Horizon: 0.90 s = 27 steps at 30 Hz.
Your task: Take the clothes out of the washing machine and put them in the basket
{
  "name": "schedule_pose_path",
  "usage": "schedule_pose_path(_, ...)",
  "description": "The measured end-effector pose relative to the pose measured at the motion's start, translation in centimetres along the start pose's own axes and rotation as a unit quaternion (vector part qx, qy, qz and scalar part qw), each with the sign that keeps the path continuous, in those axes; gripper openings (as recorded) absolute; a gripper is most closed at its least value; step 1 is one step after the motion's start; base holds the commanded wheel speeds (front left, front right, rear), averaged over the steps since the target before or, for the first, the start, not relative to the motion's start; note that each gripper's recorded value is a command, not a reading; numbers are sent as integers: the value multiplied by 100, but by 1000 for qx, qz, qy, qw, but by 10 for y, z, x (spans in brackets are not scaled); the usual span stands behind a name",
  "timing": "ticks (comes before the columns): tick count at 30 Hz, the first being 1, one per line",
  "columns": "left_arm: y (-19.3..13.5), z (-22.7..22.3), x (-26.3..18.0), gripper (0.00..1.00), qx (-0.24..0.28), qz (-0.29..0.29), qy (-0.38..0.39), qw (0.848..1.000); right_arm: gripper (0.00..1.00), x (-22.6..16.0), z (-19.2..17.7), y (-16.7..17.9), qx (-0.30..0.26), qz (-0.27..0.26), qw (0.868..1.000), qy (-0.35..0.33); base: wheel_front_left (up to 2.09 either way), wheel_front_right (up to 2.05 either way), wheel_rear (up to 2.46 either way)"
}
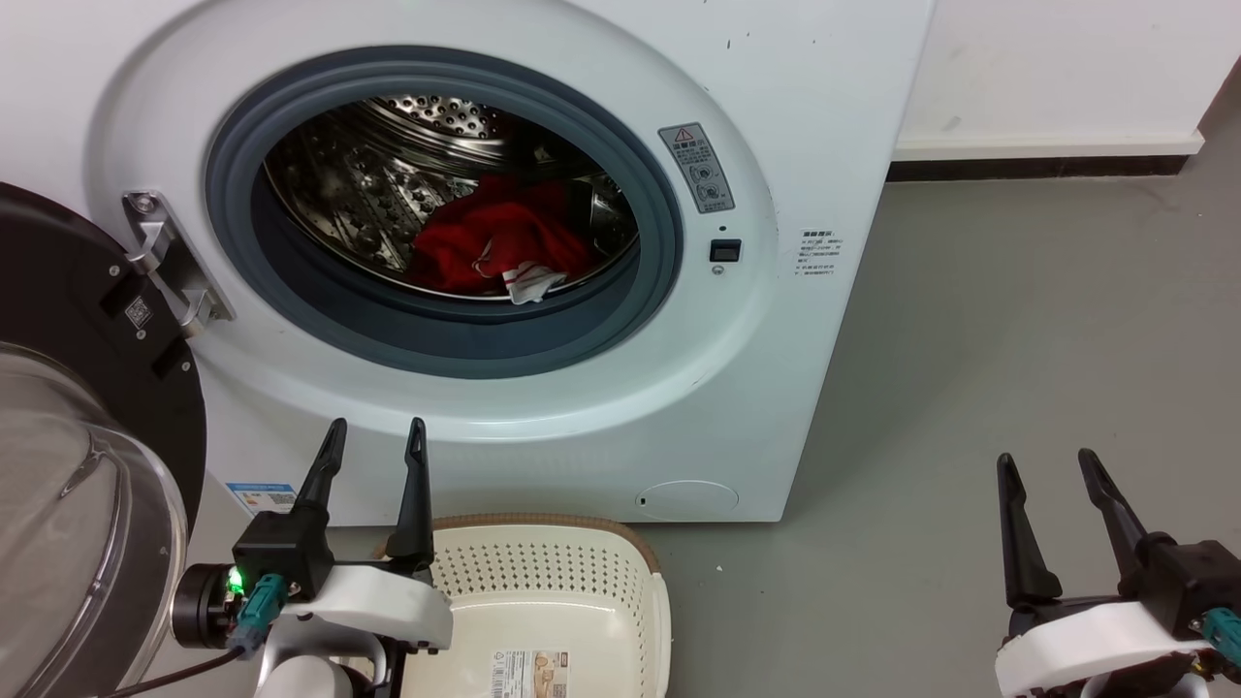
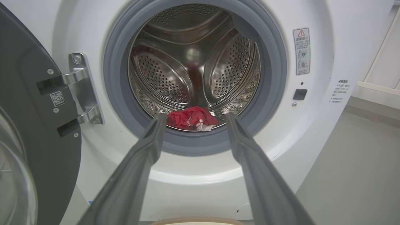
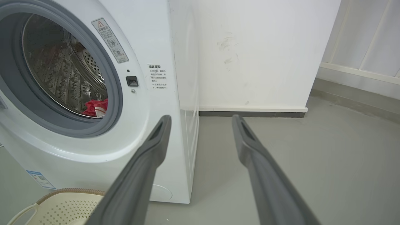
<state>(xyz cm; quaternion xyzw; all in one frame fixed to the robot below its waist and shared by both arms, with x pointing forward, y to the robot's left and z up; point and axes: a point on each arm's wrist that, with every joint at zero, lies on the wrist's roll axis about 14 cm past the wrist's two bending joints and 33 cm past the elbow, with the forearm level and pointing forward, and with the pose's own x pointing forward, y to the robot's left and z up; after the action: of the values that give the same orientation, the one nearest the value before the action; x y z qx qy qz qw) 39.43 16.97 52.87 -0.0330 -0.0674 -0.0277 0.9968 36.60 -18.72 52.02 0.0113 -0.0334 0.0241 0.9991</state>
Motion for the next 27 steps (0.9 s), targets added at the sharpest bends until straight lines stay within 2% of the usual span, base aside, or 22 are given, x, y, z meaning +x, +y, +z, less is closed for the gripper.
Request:
schedule_pose_path(8, 0, -3, 0, 100, 30, -1, 2, 1000, 100, 0, 1, 1, -32, 4, 999, -5, 0, 0, 0)
schedule_pose_path(27, 6, -8, -3, 100, 26, 8, 10, 1000, 100, -1, 0, 1, -22, 3, 1000, -3, 0, 0, 0)
